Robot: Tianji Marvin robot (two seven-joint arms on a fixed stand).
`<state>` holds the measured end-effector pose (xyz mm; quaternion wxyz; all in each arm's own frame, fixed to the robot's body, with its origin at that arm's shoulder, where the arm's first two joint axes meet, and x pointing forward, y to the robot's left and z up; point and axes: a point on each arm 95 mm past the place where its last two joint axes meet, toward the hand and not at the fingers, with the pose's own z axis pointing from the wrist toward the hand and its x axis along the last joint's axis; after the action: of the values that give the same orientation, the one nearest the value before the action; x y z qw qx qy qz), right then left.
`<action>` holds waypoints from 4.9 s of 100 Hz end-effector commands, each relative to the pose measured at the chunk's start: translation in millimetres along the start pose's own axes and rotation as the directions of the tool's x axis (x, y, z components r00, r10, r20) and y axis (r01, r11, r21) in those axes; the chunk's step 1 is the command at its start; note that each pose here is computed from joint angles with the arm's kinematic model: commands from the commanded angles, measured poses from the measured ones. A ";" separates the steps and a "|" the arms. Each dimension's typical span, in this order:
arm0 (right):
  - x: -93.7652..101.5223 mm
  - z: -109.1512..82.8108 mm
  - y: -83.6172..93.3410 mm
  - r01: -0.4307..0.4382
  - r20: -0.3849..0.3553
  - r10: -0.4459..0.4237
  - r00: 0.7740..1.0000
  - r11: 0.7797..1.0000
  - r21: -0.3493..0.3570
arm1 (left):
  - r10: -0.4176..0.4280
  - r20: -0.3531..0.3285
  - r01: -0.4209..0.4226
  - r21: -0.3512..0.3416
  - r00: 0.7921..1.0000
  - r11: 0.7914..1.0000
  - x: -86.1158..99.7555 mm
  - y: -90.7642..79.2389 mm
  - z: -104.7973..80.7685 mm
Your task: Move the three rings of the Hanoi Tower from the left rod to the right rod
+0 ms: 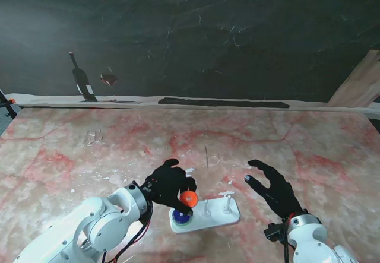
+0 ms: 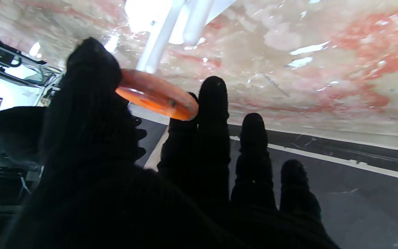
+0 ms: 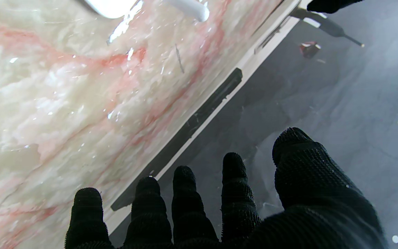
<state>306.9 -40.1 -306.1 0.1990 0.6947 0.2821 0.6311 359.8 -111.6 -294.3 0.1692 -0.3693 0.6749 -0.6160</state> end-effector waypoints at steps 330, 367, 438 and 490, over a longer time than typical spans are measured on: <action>-26.1 -6.1 2.4 -0.012 0.140 0.017 0.990 0.999 -0.032 | 0.047 -0.236 -0.067 -0.077 0.971 0.995 34.8 11.8 121.6; -26.5 -5.6 2.3 -0.015 0.140 0.019 0.990 0.999 -0.030 | 0.045 -0.240 -0.068 -0.089 0.970 0.994 35.8 11.6 122.8; -26.7 -4.2 2.3 -0.021 0.140 0.024 0.990 1.000 -0.018 | 0.086 -0.212 -0.120 -0.153 0.973 0.981 35.3 10.7 115.6; -27.8 -3.9 2.3 -0.029 0.139 0.032 0.990 0.999 -0.023 | 0.092 -0.195 -0.129 -0.191 0.977 0.973 36.4 12.5 114.1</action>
<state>304.4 -61.4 -323.5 0.2186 0.7377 0.2512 0.5873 410.6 -219.7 -322.4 0.1009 -0.2857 0.7674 -0.5651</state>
